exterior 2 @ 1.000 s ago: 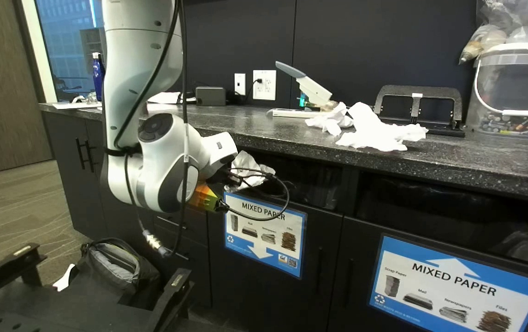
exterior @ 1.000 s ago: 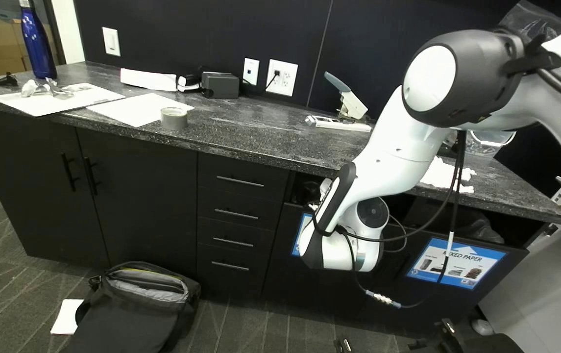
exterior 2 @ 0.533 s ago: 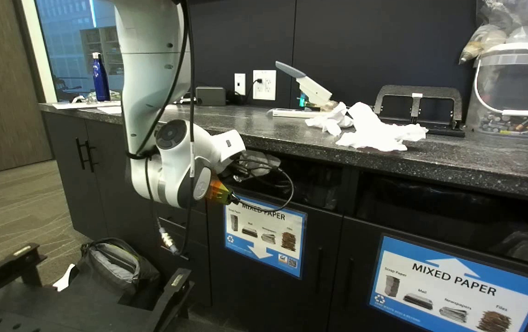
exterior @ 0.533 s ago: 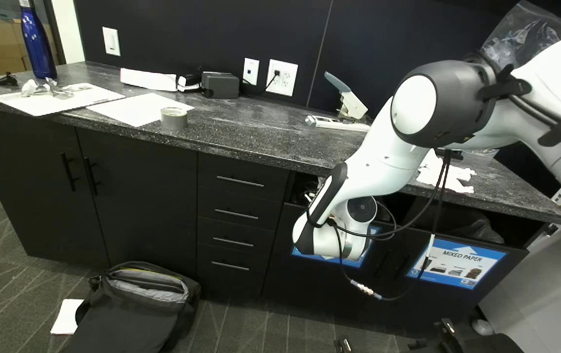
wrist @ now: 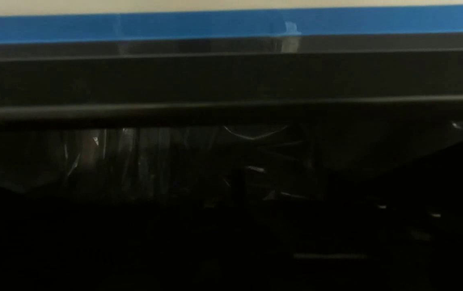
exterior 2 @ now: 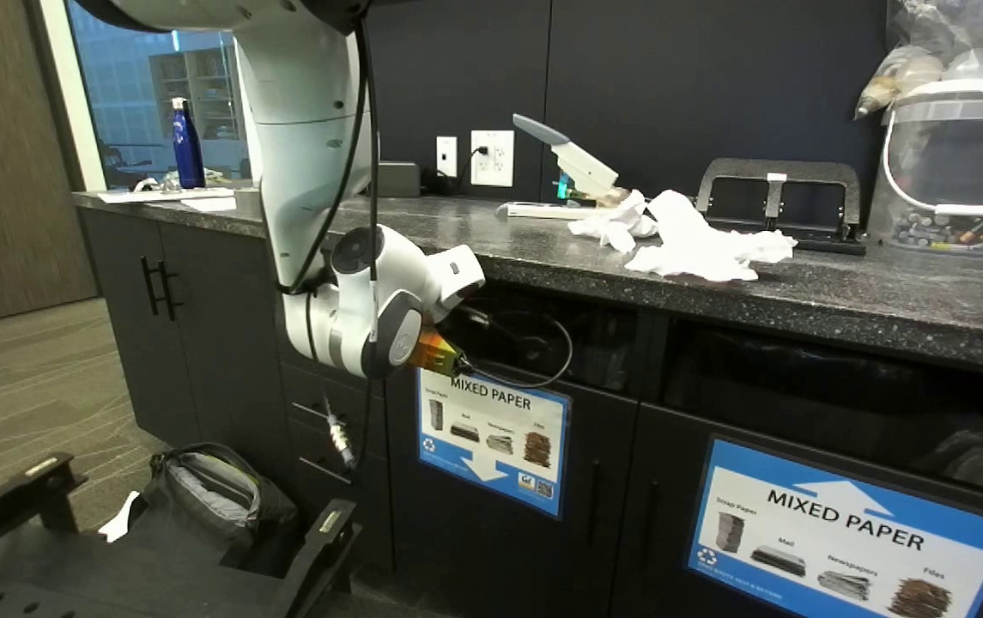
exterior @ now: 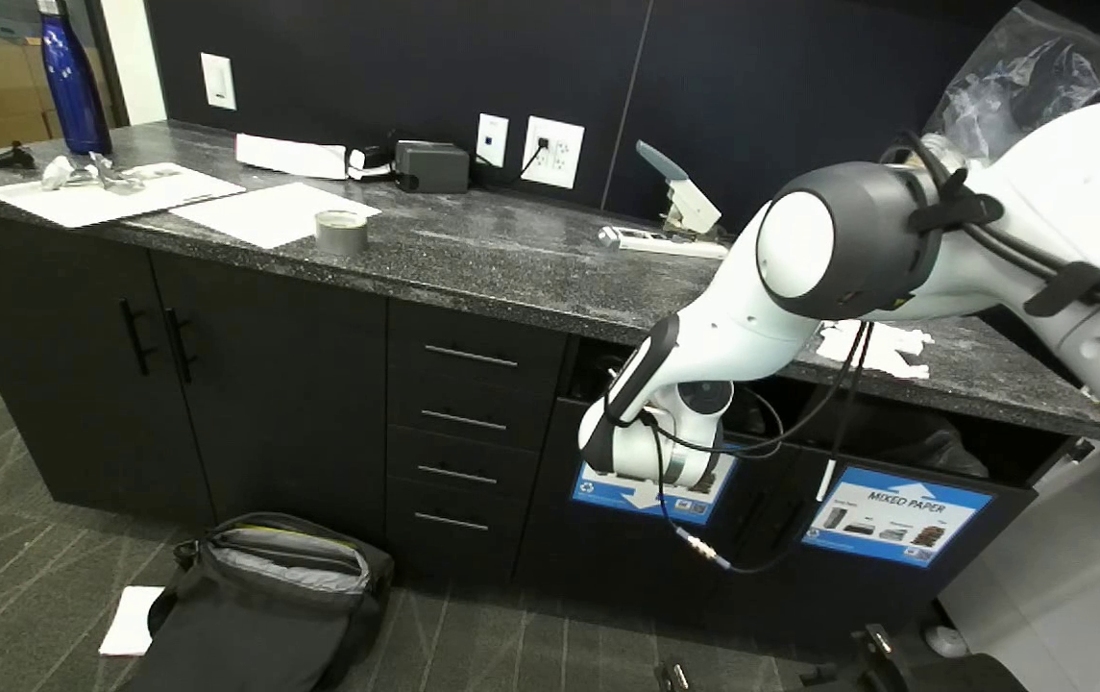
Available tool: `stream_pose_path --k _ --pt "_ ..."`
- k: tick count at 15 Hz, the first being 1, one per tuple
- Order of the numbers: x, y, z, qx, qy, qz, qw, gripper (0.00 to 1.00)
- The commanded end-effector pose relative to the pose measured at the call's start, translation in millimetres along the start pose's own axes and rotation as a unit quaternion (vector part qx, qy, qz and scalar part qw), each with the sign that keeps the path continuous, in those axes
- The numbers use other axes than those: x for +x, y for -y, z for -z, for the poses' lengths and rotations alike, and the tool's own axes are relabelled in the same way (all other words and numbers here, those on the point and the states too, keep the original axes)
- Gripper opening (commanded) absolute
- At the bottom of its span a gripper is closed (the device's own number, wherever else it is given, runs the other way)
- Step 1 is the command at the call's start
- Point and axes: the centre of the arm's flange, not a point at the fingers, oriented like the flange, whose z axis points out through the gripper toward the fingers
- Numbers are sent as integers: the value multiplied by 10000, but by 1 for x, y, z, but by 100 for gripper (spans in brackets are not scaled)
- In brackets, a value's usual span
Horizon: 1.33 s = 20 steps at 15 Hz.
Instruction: Put the papers in the bin to the left
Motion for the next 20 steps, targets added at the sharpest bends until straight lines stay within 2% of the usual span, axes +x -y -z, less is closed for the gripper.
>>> stream_pose_path --k 1,2,3,8,12,13,15,17,20 --pt "20 -3 2 -221 562 181 9980 86" --pt "24 -3 10 -243 986 289 9944 93" --pt "25 -3 18 -372 1167 312 9920 99" --pt "56 5 74 -335 2391 689 9680 100" --pt "84 11 125 -358 3363 1099 9347 100" --pt "91 15 134 -371 3503 1189 9283 100" --pt "114 22 150 -356 3628 1250 9228 100" --pt "135 28 154 -437 3388 1182 9324 100" --pt "177 28 154 -595 2534 843 9618 100"
